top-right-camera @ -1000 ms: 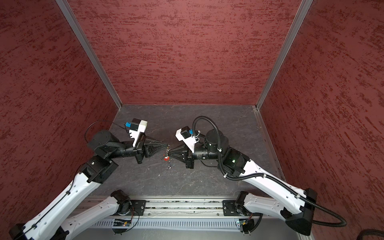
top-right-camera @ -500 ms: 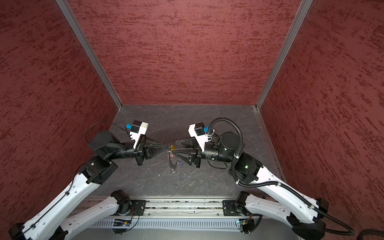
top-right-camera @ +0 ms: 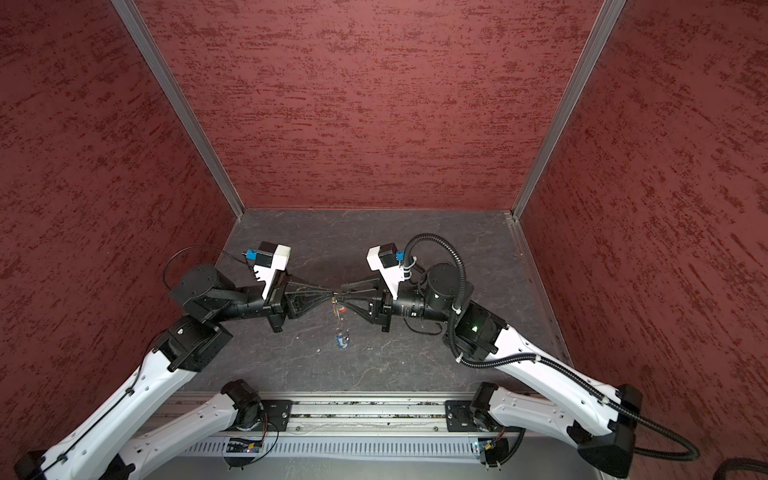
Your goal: Remove the keys from the keyring
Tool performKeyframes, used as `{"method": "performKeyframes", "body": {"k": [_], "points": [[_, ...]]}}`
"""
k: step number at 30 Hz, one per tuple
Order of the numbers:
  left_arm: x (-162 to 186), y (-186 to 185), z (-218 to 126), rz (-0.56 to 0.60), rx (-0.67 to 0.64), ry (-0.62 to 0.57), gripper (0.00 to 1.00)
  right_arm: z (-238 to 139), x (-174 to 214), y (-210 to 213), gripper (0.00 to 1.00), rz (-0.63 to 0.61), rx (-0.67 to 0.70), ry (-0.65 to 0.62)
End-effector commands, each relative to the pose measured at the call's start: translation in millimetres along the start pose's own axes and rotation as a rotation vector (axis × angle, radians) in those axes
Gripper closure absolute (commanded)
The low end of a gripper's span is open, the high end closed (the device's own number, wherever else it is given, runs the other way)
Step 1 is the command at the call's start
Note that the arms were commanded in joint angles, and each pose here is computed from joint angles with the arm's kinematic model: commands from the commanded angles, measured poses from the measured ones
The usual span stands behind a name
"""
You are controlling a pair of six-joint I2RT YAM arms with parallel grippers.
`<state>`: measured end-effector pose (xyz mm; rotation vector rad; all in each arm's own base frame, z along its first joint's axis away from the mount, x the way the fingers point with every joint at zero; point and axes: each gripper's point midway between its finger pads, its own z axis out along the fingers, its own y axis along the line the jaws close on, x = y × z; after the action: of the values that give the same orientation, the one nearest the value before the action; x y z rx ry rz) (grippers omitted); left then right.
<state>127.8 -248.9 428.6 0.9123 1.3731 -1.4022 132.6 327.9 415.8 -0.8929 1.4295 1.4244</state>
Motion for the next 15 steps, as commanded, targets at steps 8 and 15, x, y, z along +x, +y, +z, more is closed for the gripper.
{"method": "performKeyframes", "body": {"k": [8, 15], "points": [[-1.7, 0.9, 0.7, 0.025, -0.005, -0.016, 1.0, 0.1, -7.0, 16.7, 0.89, -0.015, -0.087, -0.028], [-2.1, 1.2, 1.3, 0.022, -0.004, -0.016, 1.0, -0.6, -6.0, 19.8, 1.0, -0.015, -0.1, -0.016]]}}
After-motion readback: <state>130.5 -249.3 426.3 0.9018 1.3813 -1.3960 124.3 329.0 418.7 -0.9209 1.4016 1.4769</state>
